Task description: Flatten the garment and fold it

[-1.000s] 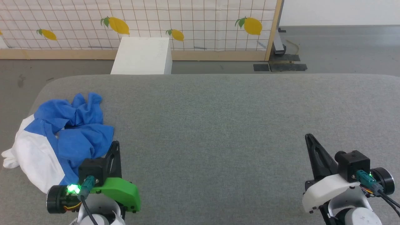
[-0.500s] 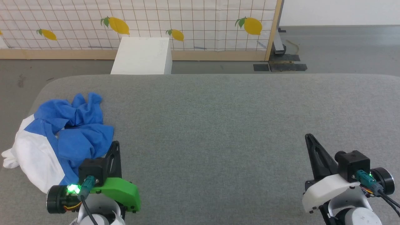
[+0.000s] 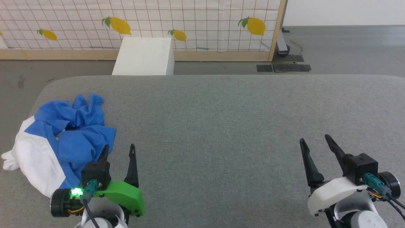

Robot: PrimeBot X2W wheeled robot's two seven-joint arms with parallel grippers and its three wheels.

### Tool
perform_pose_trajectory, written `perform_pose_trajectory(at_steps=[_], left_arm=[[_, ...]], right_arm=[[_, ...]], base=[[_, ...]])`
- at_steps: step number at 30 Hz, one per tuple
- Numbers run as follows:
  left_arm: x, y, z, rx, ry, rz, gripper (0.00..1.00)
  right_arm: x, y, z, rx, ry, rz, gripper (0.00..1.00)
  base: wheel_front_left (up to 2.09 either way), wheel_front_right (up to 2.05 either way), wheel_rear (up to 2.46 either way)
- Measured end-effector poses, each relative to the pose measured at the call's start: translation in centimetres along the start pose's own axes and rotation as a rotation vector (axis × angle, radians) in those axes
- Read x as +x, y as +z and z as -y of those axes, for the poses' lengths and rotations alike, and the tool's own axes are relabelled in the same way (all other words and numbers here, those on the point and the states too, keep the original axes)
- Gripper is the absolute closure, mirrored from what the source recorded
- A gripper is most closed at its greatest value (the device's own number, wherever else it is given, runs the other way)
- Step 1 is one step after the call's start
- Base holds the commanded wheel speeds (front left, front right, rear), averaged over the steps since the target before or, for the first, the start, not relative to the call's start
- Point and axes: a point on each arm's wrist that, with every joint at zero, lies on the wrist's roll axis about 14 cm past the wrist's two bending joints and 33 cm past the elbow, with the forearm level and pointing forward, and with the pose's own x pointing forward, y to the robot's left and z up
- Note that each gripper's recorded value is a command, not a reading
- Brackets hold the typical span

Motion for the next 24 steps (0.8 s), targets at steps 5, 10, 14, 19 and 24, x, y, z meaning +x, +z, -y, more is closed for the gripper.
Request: perform_pose_trajectory(at_steps=[5, 10, 14, 19, 24], left_arm=[[0.0, -0.1, 0.0, -0.009, 0.003, 0.003, 0.0], [-0.1, -0.2, -0.1, -0.017, 0.011, 0.007, 0.0], [-0.3, -0.2, -0.5, -0.024, 0.027, 0.012, 0.0], [-0.6, -0.2, -1.3, -0.028, 0.054, 0.018, 0.0], [-1.2, -0.2, -2.2, -0.049, 0.09, 0.026, 0.0]], right_arm=[[0.0, -0.1, 0.4, 0.02, -0.011, 0.007, 0.0], [0.1, -0.2, 0.4, 0.034, -0.013, 0.01, 0.0], [0.3, -0.3, 0.3, 0.043, -0.007, 0.012, 0.0], [0.6, -0.4, -0.2, 0.056, 0.007, 0.015, 0.0], [1.1, -0.5, -0.9, 0.069, 0.029, 0.018, 0.0]], base=[[0.0, 0.0, 0.0], [0.0, 0.0, 0.0], [0.0, 0.0, 0.0], [0.0, 0.0, 0.0], [0.0, 0.0, 0.0]])
